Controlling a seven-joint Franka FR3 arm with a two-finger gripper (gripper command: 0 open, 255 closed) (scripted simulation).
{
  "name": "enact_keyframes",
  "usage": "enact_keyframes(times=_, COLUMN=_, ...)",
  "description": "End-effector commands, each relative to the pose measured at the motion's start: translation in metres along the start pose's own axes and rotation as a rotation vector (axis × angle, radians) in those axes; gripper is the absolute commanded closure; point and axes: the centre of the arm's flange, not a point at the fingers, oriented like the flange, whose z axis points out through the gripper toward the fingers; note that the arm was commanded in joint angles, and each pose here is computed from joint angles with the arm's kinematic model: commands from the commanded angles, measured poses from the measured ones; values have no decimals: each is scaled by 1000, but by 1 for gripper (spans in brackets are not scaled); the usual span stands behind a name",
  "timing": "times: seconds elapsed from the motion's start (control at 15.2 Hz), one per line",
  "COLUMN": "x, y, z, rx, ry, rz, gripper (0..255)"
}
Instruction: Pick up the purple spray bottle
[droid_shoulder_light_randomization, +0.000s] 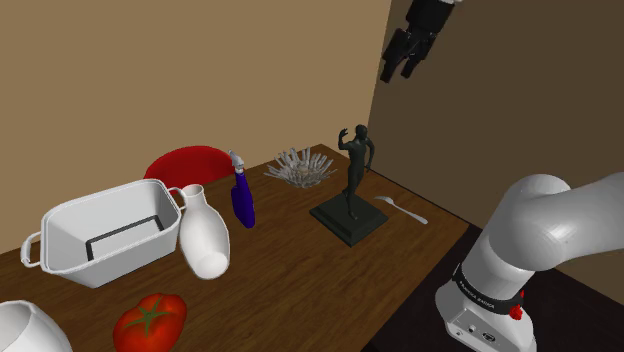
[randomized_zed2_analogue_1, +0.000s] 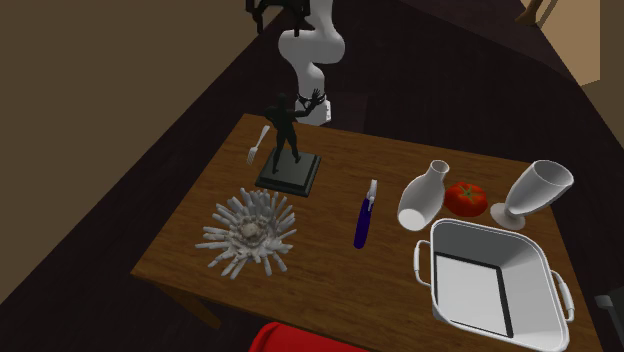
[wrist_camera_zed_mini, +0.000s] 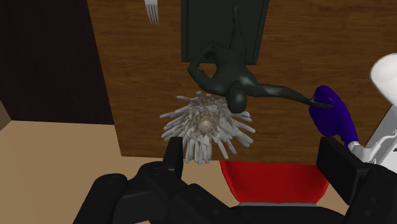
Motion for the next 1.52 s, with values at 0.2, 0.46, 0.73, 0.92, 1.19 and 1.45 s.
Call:
enact_keyframes(times=0.2, x=23, y=-26, z=23, rx=0, ry=-23, rz=-5, gripper=0)
enact_keyframes(times=0.46, x=53, y=-60, z=54, rx=0, ry=-54, rz=-11, gripper=0)
enact_keyframes(times=0.73, x=82, y=-95, z=86, rx=0, ry=-84, rz=-18, gripper=0)
enact_keyframes(times=0.92, x=102, y=-122, z=111, rx=0, ry=-108, rz=-23, gripper=0)
enact_keyframes(times=1.19, x=129, y=-157, z=144, rx=0, ry=-138, rz=-29, gripper=0)
enact_keyframes(times=1.45, x=154, y=-192, z=179, rx=0, ry=-169, rz=-35, gripper=0)
